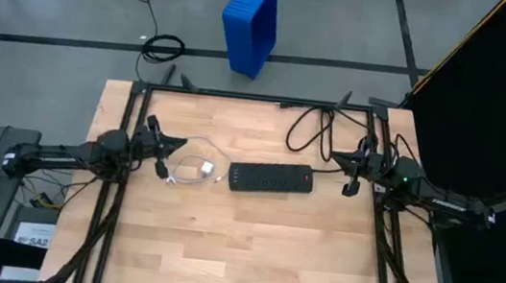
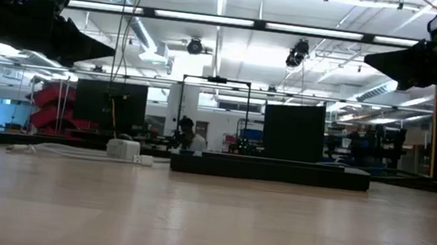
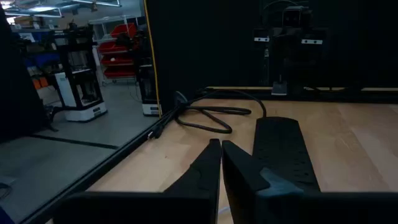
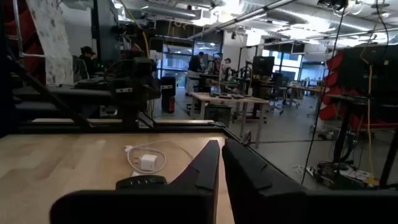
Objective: Insert USB
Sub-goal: Return to Home Position
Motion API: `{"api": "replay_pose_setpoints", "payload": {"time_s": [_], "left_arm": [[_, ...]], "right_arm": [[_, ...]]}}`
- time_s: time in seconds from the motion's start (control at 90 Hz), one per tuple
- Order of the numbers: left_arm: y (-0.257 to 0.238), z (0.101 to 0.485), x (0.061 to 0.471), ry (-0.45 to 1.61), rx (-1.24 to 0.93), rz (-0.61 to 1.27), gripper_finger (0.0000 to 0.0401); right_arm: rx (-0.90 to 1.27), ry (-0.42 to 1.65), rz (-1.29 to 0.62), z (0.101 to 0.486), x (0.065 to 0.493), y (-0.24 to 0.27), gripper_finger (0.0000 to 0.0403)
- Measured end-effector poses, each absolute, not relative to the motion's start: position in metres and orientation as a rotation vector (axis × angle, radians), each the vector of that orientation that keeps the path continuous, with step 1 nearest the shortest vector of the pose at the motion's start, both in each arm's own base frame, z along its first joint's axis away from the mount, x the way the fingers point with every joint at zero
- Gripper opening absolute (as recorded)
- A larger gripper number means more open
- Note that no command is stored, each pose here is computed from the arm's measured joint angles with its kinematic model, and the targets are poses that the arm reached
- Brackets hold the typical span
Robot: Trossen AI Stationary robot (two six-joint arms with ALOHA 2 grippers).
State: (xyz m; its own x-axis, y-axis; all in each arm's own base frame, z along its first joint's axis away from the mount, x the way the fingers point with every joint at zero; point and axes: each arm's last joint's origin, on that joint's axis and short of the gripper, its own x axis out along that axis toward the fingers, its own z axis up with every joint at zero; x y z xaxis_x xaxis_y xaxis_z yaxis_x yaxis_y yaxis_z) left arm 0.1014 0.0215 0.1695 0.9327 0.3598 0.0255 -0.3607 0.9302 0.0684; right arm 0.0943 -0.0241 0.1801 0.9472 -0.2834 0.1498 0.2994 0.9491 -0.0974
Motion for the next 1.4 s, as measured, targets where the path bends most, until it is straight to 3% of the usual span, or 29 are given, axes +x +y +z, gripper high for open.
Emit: {"api": "replay_pose_setpoints", "payload": {"time_s": [1.4], "left_arm": [[0.0215,0.1695,0.1014,-0.012,0.072,0.369,0.0001]], "right_arm": [[-0.120,-0.135,-0.297,0.1801,0.0943,-0.0241,0.0001]]}}
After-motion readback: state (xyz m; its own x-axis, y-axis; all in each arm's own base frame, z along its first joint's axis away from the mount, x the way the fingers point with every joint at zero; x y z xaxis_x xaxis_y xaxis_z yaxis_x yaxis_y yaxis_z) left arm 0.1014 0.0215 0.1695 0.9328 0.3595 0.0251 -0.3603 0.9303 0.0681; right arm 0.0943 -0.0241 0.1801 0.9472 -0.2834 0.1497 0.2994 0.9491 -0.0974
